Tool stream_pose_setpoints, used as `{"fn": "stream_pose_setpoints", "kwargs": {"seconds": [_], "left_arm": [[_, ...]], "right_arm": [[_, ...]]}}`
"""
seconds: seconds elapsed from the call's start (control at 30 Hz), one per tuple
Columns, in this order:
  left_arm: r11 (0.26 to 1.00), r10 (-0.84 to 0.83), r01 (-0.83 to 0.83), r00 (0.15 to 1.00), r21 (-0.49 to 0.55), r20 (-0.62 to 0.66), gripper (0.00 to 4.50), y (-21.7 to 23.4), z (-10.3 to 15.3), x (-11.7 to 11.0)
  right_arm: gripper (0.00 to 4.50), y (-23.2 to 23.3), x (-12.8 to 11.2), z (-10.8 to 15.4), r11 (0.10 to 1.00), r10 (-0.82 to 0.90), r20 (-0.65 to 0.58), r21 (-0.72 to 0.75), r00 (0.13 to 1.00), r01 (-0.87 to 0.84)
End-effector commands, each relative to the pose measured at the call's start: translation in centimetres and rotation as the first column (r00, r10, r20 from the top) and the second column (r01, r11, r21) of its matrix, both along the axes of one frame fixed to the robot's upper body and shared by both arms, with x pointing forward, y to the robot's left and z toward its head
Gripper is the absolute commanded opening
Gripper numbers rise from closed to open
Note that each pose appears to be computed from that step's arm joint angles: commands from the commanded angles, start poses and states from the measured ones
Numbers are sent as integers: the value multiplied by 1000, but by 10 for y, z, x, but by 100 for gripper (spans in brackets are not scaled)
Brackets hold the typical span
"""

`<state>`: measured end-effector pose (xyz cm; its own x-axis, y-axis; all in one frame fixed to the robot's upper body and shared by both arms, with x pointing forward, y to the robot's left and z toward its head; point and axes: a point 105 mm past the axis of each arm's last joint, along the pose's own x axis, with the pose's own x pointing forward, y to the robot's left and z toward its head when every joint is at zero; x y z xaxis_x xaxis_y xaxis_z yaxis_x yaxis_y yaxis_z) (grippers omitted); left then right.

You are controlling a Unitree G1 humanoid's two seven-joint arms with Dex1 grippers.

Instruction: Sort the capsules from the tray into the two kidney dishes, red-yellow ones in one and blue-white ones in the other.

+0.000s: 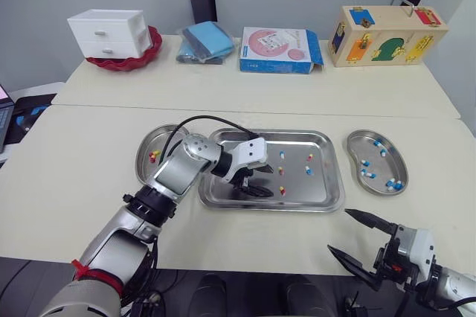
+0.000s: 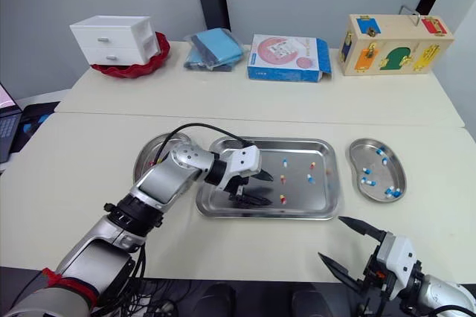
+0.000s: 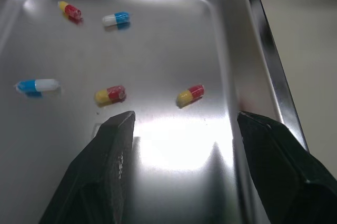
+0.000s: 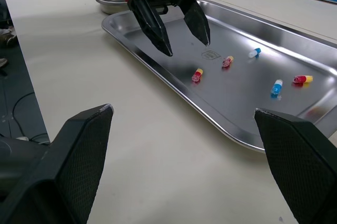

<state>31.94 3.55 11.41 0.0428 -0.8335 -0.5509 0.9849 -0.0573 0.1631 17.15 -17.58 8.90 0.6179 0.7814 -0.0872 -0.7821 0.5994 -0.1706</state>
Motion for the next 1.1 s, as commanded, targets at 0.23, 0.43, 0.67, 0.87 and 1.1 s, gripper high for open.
{"fn": "stream_pose_setpoints", "kwargs": {"seconds": [0.23,0.43,0.67,0.87,1.1], "left_arm": [[994,-106,105,994,20,18,333,-16,-2,-3],[984,-169,168,986,56,15,333,-18,-11,-7],[980,-184,183,983,75,10,333,-20,-13,-3],[978,-188,187,982,90,8,333,-25,-14,1],[976,-198,197,980,95,-4,174,-28,-15,2]], "right_arm": [[450,4,-2,8,1000,-10,49,4,999,9],[450,5,-3,7,1000,-21,45,5,999,21],[450,5,-3,8,1000,-30,48,6,998,30],[450,5,-4,8,999,-38,50,7,998,38],[450,5,-4,9,999,-45,50,6,998,44]]}}
